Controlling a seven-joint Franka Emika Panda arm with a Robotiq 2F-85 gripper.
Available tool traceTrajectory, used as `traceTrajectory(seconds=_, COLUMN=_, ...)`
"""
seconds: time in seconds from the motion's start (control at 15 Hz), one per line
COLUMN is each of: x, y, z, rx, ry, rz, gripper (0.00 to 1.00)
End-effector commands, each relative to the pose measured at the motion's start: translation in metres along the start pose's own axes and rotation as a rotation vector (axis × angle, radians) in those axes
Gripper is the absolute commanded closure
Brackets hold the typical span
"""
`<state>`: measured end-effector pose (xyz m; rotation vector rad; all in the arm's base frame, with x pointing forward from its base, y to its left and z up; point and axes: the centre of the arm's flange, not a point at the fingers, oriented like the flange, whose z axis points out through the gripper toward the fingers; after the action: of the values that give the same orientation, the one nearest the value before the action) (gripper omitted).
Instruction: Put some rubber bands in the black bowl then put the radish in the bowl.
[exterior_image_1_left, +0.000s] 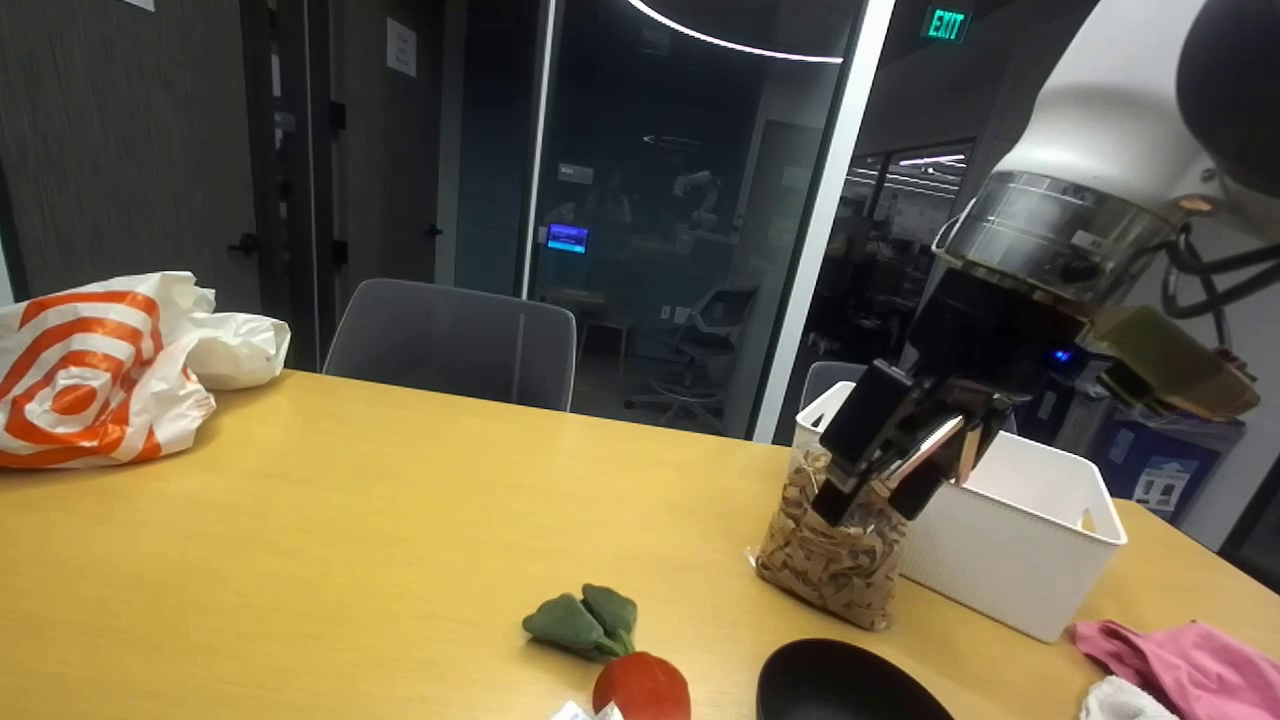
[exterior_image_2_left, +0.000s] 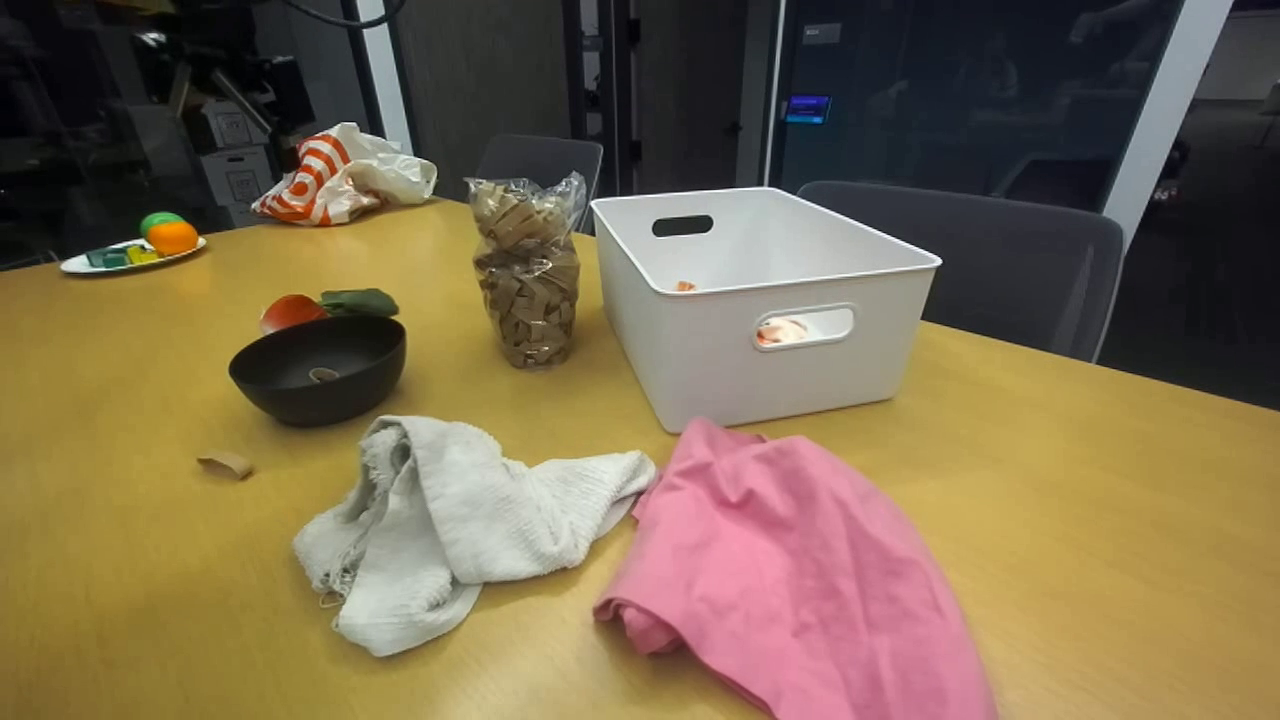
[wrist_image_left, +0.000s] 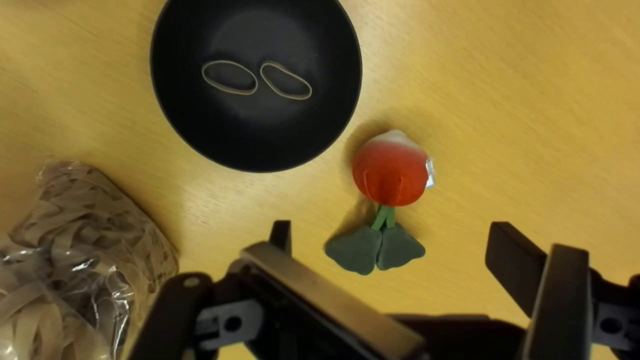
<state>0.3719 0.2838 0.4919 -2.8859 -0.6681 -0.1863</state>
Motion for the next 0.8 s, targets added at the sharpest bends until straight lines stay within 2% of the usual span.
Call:
traceTrajectory(seconds=0.0, x=-0.001, y=-0.023, z=0.034, rx=0.014, ry=-0.023, rz=-0.053, gripper=0.00)
traceTrajectory(seconds=0.33, x=0.005, y=-0.051, z=0.087, rx=0.016, ry=-0.049, rz=-0.147, gripper=0.00)
traceTrajectory(seconds=0.73, x=0.036, y=-0.054, z=0.136, rx=-0.034, ry=-0.020, rz=-0.223, gripper=0.00)
